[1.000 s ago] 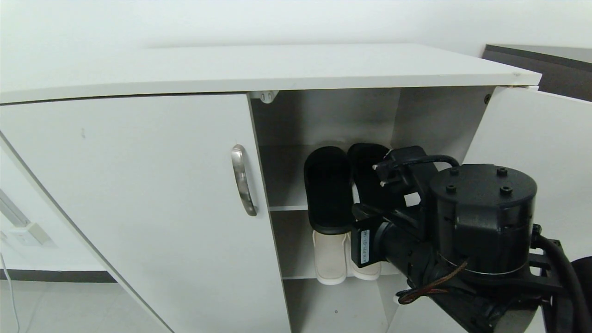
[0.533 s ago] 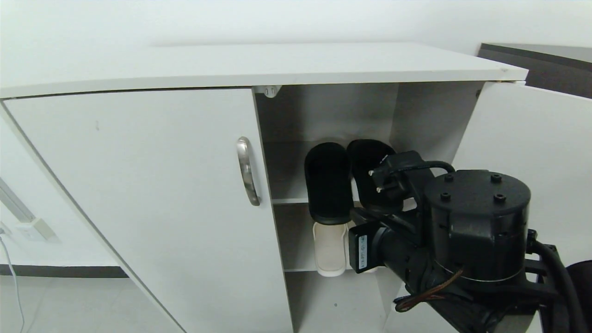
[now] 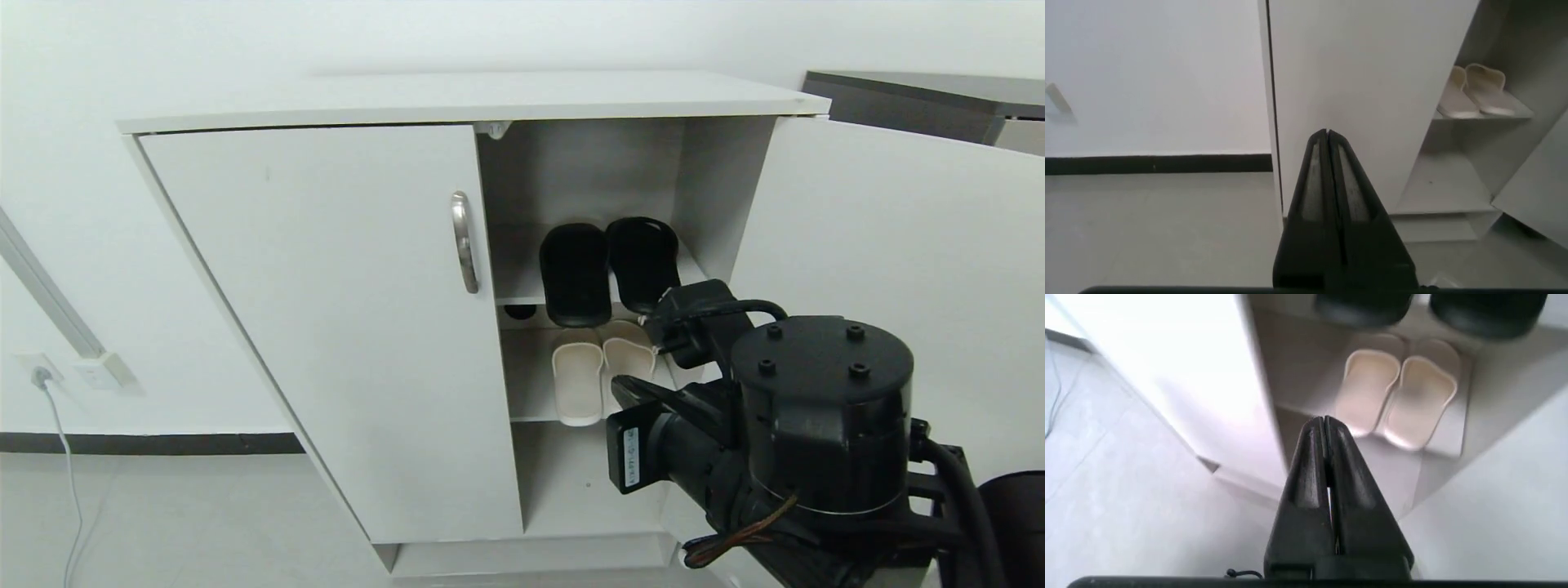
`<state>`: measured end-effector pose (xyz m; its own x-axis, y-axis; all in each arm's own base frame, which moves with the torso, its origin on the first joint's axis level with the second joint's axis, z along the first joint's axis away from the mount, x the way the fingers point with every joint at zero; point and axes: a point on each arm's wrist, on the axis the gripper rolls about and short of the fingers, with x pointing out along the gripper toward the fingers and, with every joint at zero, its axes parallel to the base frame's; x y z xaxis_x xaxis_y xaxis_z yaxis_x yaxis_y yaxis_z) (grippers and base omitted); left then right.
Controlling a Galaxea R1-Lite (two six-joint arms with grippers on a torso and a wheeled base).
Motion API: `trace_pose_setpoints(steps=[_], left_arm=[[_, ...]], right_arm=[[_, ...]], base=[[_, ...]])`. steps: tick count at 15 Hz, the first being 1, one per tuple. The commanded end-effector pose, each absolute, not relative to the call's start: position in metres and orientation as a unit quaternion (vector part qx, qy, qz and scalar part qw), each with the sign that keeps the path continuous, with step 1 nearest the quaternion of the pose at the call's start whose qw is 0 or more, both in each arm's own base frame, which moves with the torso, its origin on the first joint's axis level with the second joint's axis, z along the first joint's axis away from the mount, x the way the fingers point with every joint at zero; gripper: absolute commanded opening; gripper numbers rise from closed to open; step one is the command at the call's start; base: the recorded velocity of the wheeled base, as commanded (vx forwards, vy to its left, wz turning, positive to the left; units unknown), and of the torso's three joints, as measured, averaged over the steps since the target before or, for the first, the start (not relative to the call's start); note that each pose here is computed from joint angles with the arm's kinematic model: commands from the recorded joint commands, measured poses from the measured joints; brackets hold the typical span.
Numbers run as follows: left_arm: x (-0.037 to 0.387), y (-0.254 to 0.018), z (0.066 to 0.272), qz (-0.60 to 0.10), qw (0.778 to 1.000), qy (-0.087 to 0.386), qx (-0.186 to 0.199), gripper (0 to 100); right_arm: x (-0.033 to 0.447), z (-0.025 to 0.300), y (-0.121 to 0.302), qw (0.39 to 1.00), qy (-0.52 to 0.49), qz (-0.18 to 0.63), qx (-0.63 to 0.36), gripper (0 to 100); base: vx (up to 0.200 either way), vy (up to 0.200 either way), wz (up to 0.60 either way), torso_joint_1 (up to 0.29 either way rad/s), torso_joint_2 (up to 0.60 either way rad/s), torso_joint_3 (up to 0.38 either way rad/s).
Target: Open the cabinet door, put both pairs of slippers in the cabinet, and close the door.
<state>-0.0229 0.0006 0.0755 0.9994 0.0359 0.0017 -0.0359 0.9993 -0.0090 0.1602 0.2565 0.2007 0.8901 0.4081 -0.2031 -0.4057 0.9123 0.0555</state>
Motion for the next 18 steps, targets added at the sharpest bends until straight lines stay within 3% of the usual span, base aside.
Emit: trace_pose_setpoints(steps=[1,4,18], left_arm=[[-0.023,0.001,0.076,0.018,1.0,-0.001,-0.005,0],[-0.023,0.001,0.076,0.018,1.0,-0.001,-0.005,0],[-0.023,0.001,0.076,0.017,1.0,-0.001,-0.003,0]], right_arm=[[0.16,0.196,0.258,0.971,0.111,0.21,0.0,0],[0.162,0.193,0.257,0.971,0.117,0.21,-0.002,0],[0.176,0.175,0.257,0.973,0.13,0.188,-0.017,0]], base=[[-0.2,0.0,0.0,0.002,0.0,0.002],[-0.2,0.0,0.0,0.002,0.0,0.002],[0.0,0.0,0.0,0.0,0.0,0.0]])
